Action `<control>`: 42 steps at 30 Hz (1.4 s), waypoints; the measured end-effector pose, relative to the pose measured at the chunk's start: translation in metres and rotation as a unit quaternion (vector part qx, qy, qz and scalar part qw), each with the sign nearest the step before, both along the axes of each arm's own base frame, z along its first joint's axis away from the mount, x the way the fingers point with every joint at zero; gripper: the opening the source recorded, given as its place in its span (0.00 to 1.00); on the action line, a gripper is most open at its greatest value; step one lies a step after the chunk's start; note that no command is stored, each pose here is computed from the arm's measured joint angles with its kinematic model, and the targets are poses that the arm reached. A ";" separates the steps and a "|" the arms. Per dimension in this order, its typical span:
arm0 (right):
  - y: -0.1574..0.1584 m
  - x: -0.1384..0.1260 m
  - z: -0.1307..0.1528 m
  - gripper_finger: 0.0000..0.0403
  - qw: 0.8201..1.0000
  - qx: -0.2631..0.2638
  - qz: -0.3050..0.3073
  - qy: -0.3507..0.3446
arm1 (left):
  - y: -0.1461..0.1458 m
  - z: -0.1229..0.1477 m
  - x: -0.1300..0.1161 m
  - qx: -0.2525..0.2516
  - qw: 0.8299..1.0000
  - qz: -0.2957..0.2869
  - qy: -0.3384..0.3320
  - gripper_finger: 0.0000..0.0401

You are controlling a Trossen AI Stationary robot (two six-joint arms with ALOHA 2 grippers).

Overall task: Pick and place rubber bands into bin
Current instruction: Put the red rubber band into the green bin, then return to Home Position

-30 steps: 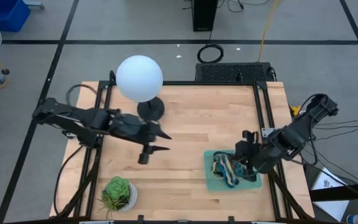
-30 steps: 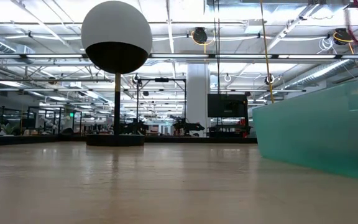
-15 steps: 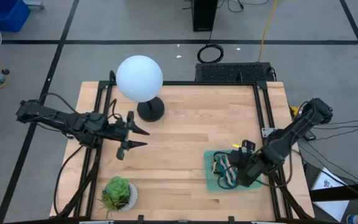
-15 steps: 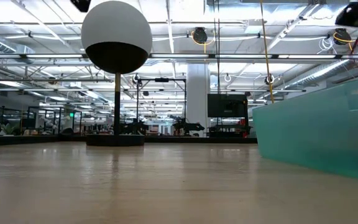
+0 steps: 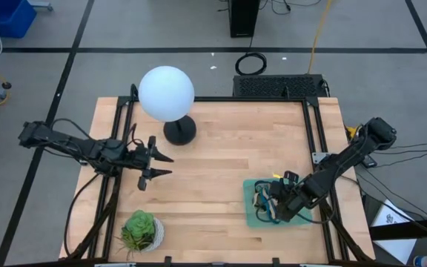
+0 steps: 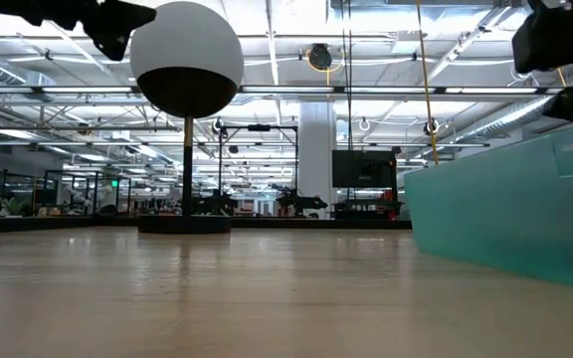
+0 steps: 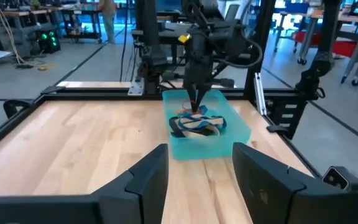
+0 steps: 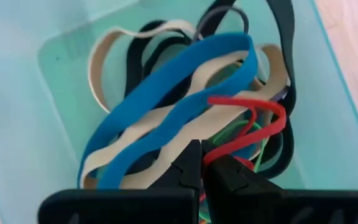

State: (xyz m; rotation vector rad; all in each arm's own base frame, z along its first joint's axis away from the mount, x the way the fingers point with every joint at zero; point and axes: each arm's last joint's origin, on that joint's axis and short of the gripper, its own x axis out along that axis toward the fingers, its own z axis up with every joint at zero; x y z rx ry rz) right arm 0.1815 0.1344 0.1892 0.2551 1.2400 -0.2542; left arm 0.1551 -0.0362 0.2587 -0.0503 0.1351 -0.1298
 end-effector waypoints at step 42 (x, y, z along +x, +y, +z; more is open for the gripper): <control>-0.025 -0.030 0.036 0.49 0.992 0.095 0.017 -0.082 | 0.001 -0.007 -0.002 -0.006 1.000 0.010 -0.003 0.46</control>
